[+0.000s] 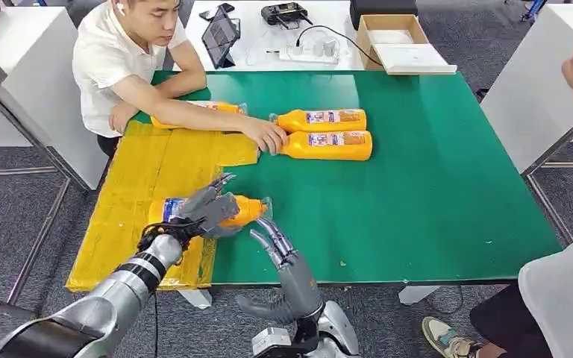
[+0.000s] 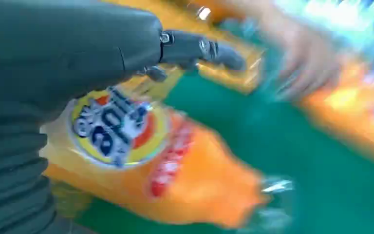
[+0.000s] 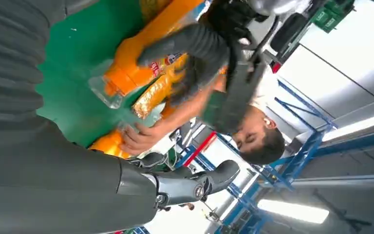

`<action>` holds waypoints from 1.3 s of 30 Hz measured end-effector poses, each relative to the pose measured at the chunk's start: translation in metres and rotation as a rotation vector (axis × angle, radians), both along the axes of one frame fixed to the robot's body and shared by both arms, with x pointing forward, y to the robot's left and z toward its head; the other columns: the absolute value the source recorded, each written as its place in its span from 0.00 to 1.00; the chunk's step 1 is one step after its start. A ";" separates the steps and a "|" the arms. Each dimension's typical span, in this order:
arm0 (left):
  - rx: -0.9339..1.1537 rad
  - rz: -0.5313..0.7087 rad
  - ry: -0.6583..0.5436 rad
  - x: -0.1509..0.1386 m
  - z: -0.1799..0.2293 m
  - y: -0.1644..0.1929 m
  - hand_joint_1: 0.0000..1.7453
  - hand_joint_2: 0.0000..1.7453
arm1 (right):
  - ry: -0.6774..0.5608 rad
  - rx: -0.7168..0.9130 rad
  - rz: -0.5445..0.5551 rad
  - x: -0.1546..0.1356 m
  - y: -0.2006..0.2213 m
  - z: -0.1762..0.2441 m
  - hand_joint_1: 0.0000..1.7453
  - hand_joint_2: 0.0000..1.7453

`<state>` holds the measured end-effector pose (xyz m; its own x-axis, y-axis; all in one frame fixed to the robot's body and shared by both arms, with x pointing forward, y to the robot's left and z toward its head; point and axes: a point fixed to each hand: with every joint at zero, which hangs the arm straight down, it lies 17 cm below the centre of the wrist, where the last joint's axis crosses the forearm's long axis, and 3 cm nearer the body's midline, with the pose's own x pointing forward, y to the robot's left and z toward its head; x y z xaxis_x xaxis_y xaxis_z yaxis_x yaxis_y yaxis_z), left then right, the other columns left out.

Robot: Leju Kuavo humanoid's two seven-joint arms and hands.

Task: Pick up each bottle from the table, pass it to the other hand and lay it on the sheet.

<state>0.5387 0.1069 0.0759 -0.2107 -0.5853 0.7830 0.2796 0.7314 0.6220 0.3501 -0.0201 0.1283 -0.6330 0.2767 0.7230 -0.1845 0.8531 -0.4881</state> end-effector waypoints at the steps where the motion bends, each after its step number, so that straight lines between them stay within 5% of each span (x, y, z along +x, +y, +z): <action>1: -0.014 0.026 -0.068 0.001 0.012 0.000 0.00 1.00 | 0.002 -0.003 0.003 -0.001 0.001 -0.002 0.00 1.00; 5: -0.101 0.076 -0.186 -0.002 0.039 0.003 0.00 1.00 | 0.001 -0.012 0.011 -0.003 0.004 -0.004 0.00 1.00; 8: -0.414 0.098 -0.139 -0.017 0.048 0.002 0.00 1.00 | 0.002 -0.017 0.006 -0.003 0.002 -0.006 0.00 1.00; 12: -1.089 0.105 0.089 -0.026 0.075 0.017 0.00 1.00 | 0.007 -0.010 -0.032 -0.004 -0.007 -0.010 0.00 1.00; 16: -1.308 0.116 0.016 -0.039 0.108 0.050 0.00 1.00 | 0.002 -0.007 -0.061 -0.005 -0.015 -0.011 0.00 1.00; 23: -1.325 0.232 -0.234 -0.075 0.147 0.106 0.00 1.00 | -0.042 -0.042 -0.153 0.000 -0.055 -0.006 0.00 1.00; 27: -1.115 0.469 -0.389 -0.102 0.141 0.154 0.00 1.00 | -0.036 -0.215 -0.326 0.018 -0.109 -0.024 0.00 1.00; 39: -0.849 0.671 -0.574 -0.152 0.143 0.198 0.00 1.00 | 0.017 -0.425 -0.556 0.038 -0.199 -0.049 0.00 1.00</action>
<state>0.3870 0.3052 0.2192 -0.5040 -0.0595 0.8617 -0.4669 0.8581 -0.2138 0.3880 -0.2194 0.0793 -0.3052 0.8170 0.4892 0.2134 0.5593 -0.8010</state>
